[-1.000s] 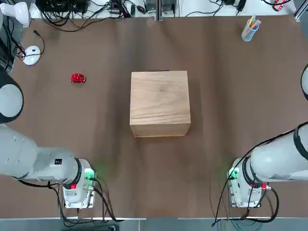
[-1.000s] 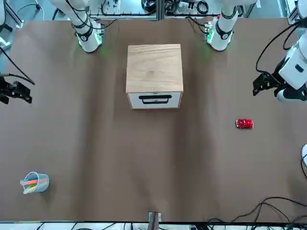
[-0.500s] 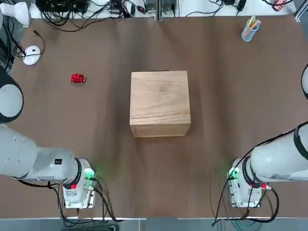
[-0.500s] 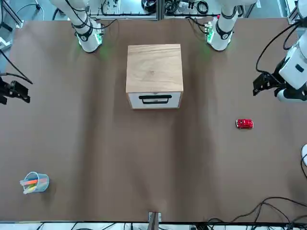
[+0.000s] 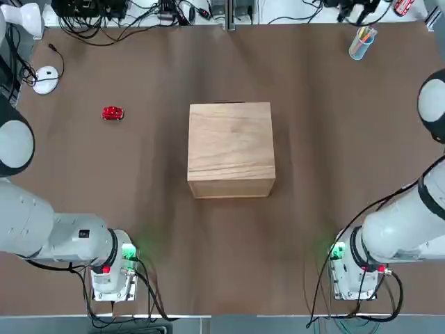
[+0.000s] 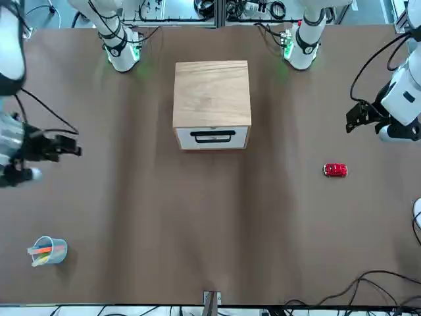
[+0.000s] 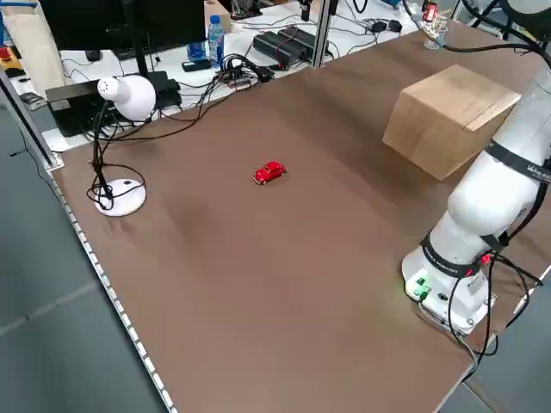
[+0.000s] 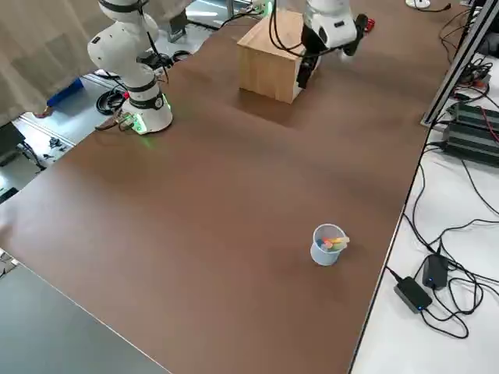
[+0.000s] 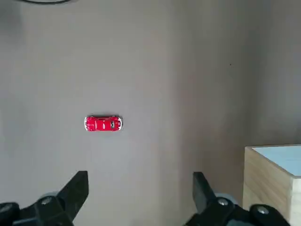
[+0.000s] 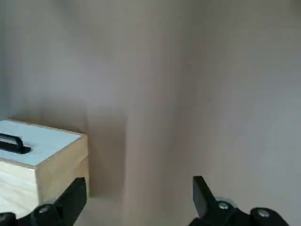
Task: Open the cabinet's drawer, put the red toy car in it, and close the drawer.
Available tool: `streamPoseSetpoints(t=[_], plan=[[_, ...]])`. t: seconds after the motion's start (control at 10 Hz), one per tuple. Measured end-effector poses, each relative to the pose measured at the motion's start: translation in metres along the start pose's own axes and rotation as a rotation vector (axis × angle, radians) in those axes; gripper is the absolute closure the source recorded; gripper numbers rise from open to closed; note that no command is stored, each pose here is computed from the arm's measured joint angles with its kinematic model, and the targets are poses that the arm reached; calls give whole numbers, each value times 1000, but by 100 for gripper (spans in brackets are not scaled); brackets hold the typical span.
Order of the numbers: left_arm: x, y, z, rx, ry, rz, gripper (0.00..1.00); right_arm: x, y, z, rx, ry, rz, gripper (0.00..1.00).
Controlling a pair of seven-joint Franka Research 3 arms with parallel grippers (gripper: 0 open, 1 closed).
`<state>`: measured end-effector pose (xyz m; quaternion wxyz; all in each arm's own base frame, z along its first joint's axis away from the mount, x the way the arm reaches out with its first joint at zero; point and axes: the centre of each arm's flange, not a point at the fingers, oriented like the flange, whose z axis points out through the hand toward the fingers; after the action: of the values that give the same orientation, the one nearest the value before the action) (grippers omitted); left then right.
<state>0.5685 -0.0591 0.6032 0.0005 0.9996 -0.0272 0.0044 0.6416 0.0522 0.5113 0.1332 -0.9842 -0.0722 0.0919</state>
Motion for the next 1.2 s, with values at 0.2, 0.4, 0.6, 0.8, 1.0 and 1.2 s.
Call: streamPoseSetpoints(t=[0.2, 0.4, 0.6, 0.8, 1.0, 1.2], plan=[[-3, 14, -1, -9, -13, 22, 3, 14, -55, 39, 71, -55, -110, 0], [-17, 75, 7, -7, -79, 45, 5, 14, -101, 57, 140, -81, -290, 0], [-32, 127, 31, 11, -172, 90, 13, 15, -137, 80, 204, -114, -416, 0], [-46, 165, 48, 25, -230, 148, 42, 20, -161, 110, 296, -149, -453, 0], [-59, 197, 54, 28, -244, 186, 57, 29, -173, 151, 373, -194, -498, 0], [-72, 244, 88, 14, -239, 186, 66, 36, -203, 197, 379, -202, -588, 0]])
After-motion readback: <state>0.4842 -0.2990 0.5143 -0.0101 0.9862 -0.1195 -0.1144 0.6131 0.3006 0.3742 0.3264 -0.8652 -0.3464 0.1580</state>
